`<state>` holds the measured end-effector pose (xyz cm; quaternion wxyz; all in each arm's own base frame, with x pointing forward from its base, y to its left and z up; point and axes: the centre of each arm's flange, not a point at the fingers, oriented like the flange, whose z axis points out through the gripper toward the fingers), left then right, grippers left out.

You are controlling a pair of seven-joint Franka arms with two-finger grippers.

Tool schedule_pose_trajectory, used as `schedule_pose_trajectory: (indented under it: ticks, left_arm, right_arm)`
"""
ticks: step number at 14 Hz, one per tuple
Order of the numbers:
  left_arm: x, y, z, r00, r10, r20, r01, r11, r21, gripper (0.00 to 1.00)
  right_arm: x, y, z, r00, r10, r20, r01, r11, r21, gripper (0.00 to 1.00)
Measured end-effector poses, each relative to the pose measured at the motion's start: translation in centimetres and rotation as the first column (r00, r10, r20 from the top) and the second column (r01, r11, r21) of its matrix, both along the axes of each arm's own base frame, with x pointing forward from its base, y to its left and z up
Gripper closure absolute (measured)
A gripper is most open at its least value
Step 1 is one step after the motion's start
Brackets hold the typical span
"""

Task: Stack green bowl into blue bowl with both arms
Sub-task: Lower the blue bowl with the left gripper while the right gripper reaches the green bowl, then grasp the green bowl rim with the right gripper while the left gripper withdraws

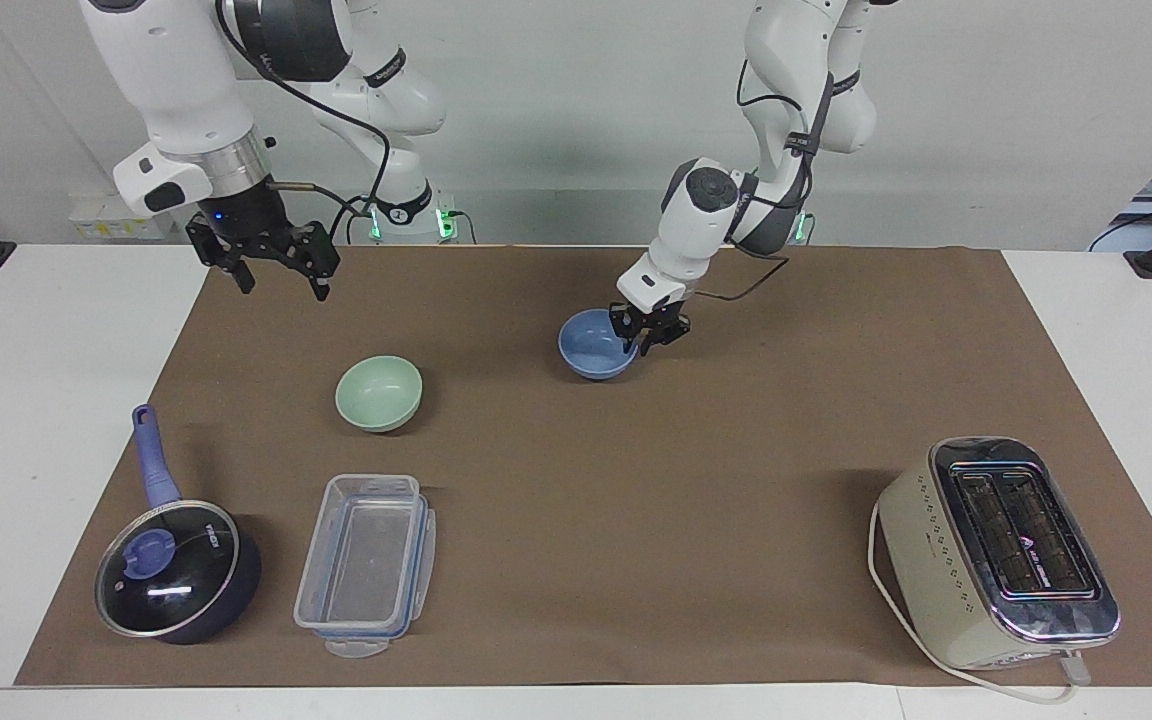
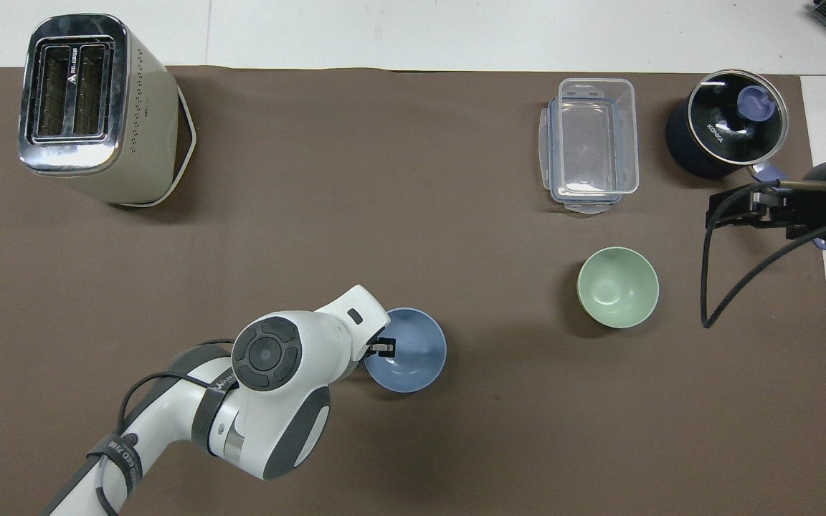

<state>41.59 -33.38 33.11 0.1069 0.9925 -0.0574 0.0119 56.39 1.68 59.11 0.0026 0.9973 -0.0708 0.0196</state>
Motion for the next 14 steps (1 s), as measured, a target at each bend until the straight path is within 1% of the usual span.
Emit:
schedule_pose_trajectory:
  ticks: [2, 3, 4, 5, 8, 10, 12, 14]
  left_arm:
    - [1.0, 0.7, 0.9, 1.000, 0.020, 0.001, -0.020, 1.000, -0.004, 0.33]
    - [2.1, 1.6, 1.7, 0.999, 0.043, -0.005, -0.043, 0.999, -0.006, 0.17]
    - [3.5, 2.6, 2.7, 0.998, 0.064, -0.010, -0.064, 0.998, -0.006, 0.07]
    - [5.0, 3.9, 3.9, 0.996, 0.086, -0.013, -0.086, 0.996, -0.004, 0.00]
    - [9.4, 9.3, 8.0, 0.991, 0.136, -0.012, -0.136, 0.990, 0.040, 0.00]
    - [11.8, 13.2, 10.7, 0.988, 0.153, -0.013, -0.152, 0.987, 0.059, 0.00]
    - [13.5, 17.5, 13.1, 0.990, 0.137, -0.012, -0.136, 0.988, 0.071, 0.00]
    - [14.5, 21.3, 15.3, 0.995, 0.102, -0.009, -0.100, 0.989, 0.110, 0.00]
  right_arm:
    - [-0.2, 0.0, -3.4, 1.000, -0.001, -0.019, 0.001, 1.000, -0.001, 0.00]
    - [-0.3, -0.2, -5.3, 1.000, -0.003, -0.029, 0.003, 1.000, -0.002, 0.00]
    - [-0.5, -0.4, -6.9, 0.999, -0.006, -0.036, 0.006, 1.000, -0.002, 0.00]
    - [-0.7, -0.7, -8.8, 0.999, -0.011, -0.038, 0.011, 1.000, -0.002, 0.00]
    - [-1.8, -1.7, -15.4, 0.999, -0.023, -0.037, 0.023, 1.000, -0.001, 0.00]
    - [-3.0, -1.9, -19.2, 0.999, -0.026, -0.042, 0.026, 1.000, 0.000, 0.00]
    - [-3.6, -2.0, -21.7, 0.998, -0.026, -0.058, 0.026, 1.000, 0.001, 0.00]
    - [-3.2, -2.1, -23.4, 0.999, -0.027, -0.047, 0.027, 1.000, 0.006, 0.00]
